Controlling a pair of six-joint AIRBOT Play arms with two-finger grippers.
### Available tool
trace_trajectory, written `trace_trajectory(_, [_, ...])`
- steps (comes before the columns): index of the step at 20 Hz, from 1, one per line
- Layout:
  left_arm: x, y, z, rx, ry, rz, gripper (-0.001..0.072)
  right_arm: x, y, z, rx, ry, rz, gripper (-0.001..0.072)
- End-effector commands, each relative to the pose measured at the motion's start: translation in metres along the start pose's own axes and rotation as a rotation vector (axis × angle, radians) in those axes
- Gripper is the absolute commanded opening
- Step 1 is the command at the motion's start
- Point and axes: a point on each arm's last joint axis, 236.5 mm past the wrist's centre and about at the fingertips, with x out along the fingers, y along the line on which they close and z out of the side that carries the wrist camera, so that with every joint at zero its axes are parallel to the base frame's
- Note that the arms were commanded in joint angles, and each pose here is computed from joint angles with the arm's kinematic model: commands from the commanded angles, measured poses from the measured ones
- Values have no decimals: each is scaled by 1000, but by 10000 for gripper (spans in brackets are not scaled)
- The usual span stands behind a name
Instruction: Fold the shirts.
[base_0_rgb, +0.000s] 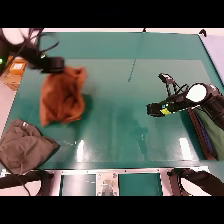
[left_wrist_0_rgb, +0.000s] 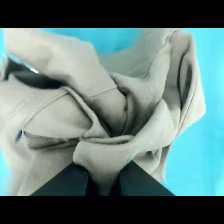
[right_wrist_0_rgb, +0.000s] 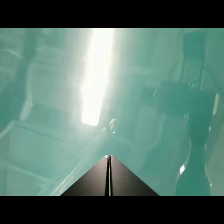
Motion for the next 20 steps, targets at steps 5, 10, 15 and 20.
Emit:
trace_trajectory(5, [34, -212, -20, 294, -13, -332, 29, -55, -26, 23, 30, -31, -71, 17])
trace_trajectory(10, [125, -276, -55, 318, 81, -456, 507, -73, -36, 48, 61, -125, -79, 17])
trace_trajectory(15, [92, -179, -8, 200, 119, -370, 675, -73, -36, 44, 61, -107, -80, 470])
trace_trajectory(20, [52, -30, -22, -24, 320, -215, 674, -27, -52, -19, 116, 108, -87, 487])
